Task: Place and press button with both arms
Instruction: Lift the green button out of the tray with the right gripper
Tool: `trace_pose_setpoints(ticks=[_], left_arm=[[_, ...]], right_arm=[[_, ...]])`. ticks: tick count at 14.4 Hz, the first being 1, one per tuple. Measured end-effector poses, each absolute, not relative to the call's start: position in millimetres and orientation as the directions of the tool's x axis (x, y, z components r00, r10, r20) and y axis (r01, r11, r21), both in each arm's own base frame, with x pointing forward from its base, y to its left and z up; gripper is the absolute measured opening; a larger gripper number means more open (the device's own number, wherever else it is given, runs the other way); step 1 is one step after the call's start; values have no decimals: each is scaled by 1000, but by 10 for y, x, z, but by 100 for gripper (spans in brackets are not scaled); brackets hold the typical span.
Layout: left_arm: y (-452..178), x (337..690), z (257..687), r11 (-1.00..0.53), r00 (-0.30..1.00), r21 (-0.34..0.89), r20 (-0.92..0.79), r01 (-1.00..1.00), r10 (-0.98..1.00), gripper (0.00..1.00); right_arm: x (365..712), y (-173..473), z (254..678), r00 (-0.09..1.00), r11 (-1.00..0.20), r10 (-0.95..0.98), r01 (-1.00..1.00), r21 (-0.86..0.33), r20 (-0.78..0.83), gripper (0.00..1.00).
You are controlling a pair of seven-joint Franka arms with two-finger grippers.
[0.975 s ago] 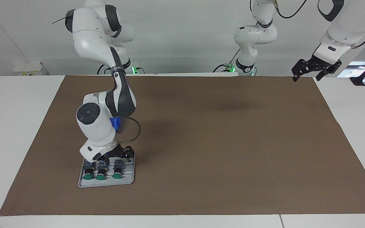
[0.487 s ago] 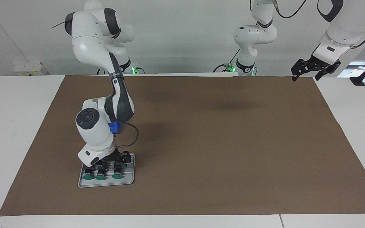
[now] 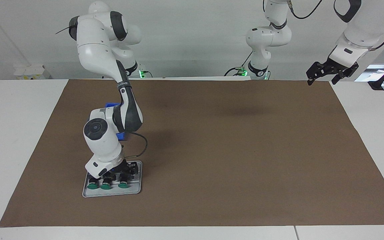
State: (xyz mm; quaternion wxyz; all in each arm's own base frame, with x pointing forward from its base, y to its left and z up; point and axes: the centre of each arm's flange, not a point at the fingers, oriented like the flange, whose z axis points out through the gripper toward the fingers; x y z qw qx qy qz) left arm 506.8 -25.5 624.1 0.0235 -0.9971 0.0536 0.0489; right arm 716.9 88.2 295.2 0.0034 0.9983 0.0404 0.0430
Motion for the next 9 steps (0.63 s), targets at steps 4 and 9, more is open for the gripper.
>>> trace_pose_setpoints(ticks=[4, 9], left_arm=[[-255, 5067, 6242, -993, 989, -42, -100, -109, -105, 100], [-255, 5068, 6244, -993, 990, -42, -98, -109, -105, 100]], right_arm=[[7151, 880, 2924, 994, -996, 86, 85, 13, 75, 49], [7136, 911, 3424, 996, -996, 87, 87, 25, 16, 43]])
